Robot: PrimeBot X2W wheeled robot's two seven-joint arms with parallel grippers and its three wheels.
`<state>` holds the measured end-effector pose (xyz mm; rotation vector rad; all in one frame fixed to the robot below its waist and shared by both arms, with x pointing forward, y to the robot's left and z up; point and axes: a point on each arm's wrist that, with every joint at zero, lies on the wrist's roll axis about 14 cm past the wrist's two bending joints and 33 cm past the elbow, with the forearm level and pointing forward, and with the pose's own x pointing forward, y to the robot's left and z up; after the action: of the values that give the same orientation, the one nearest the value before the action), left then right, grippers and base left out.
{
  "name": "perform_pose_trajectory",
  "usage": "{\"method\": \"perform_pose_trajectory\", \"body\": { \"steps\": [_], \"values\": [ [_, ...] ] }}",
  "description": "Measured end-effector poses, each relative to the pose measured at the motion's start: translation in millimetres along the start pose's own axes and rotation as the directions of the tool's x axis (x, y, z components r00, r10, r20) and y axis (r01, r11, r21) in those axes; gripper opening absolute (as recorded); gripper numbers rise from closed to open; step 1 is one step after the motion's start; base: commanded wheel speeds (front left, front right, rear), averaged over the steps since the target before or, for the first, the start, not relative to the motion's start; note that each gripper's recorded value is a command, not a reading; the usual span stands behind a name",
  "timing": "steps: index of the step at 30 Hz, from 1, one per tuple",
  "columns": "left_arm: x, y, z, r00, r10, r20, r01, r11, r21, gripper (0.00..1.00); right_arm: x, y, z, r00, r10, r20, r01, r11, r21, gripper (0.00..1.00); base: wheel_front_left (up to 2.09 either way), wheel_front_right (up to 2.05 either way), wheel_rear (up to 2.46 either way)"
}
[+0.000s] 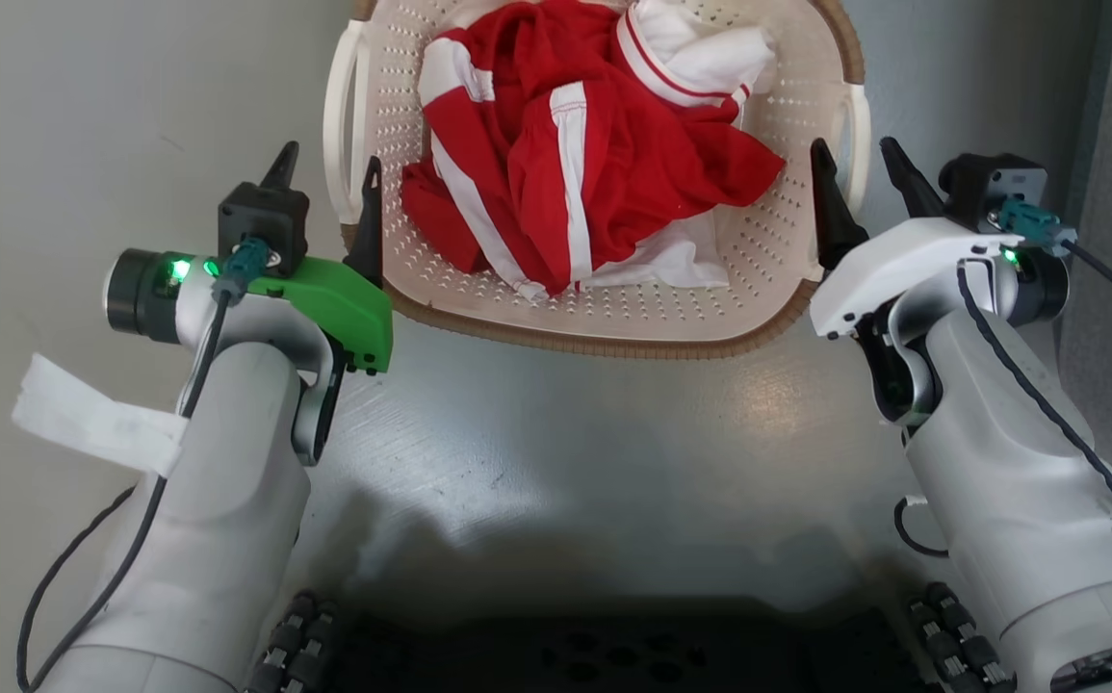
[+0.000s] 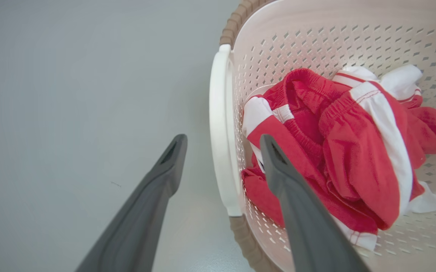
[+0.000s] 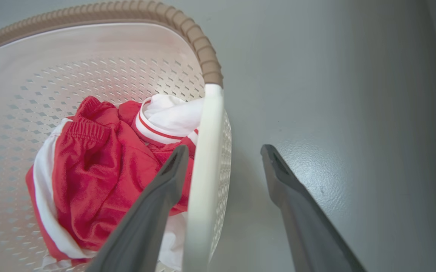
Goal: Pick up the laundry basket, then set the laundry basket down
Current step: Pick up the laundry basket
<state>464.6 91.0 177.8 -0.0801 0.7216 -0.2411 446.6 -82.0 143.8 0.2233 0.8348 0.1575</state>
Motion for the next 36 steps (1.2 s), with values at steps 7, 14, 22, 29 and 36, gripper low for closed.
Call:
{"method": "perform_pose_trajectory", "body": {
  "steps": [7,14,22,29,36],
  "values": [
    [12,4,-17,0.999,0.006,-0.046,-0.007,1.0,-0.015,1.0,8,-1,-17,0.999,0.019,-0.05,-0.019,1.0,-0.011,1.0,0.0,0.0,0.0],
    [22,7,-28,0.997,0.011,-0.074,-0.014,0.999,-0.032,1.0,13,1,-31,0.995,0.039,-0.088,-0.04,0.999,0.0,1.0,0.0,0.0,0.0],
    [27,7,-31,0.996,0.011,-0.087,-0.015,0.999,-0.051,1.0,15,5,-39,0.992,0.059,-0.112,-0.06,0.998,-0.002,1.0,0.0,0.0,0.0],
    [24,3,-42,0.993,-0.004,-0.121,-0.007,0.996,-0.092,1.0,21,9,-33,0.991,0.077,-0.105,-0.08,0.997,-0.02,1.0,0.0,0.0,0.0],
    [24,-2,-48,0.99,-0.027,-0.141,0.008,0.991,-0.132,0.4,23,12,-33,0.99,0.092,-0.109,-0.096,0.995,-0.03,0.55,0.0,0.0,0.0]
  ]
}}
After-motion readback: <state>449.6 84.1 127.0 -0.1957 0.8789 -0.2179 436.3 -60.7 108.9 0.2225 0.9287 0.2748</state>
